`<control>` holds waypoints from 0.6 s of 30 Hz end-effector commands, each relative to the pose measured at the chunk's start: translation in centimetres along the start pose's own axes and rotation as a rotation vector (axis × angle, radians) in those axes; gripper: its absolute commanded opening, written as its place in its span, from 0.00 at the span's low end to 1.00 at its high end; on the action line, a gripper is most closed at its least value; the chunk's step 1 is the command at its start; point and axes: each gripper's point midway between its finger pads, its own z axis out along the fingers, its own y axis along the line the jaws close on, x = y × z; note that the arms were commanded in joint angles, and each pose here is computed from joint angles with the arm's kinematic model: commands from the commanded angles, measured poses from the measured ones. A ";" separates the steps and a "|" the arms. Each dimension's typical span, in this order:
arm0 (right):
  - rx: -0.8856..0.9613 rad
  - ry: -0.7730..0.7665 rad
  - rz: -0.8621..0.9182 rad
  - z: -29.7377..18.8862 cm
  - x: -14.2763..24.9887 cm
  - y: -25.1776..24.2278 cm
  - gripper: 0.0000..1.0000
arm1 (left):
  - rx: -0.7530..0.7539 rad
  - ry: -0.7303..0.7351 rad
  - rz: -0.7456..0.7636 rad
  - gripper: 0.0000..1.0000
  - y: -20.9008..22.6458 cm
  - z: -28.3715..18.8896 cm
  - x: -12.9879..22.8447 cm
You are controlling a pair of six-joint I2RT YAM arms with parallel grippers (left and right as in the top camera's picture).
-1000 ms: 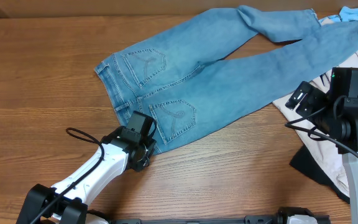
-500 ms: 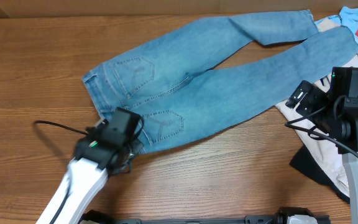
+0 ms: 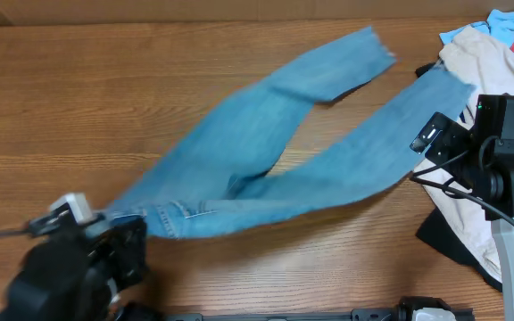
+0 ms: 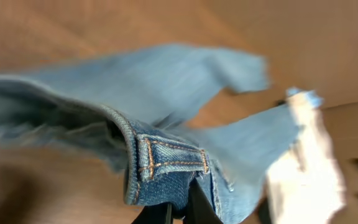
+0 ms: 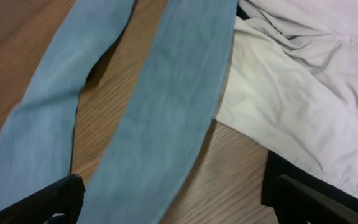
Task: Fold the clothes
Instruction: 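Grasp the waistband with the left gripper and pull it leftward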
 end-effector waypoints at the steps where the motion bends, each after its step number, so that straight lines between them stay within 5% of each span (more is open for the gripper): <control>1: -0.010 -0.029 0.004 -0.6 -0.8 0.2 1.00 | 0.083 -0.133 0.020 0.04 -1.5 -3.9 -2.6; 14: -0.008 -0.026 0.000 -0.5 -0.8 0.2 1.00 | -0.413 -0.624 -0.015 0.04 1.2 3.4 -13.4; 18: -0.002 -0.015 -0.030 -0.4 -0.6 0.1 1.00 | -0.589 -0.642 -0.014 0.04 2.7 8.1 -15.8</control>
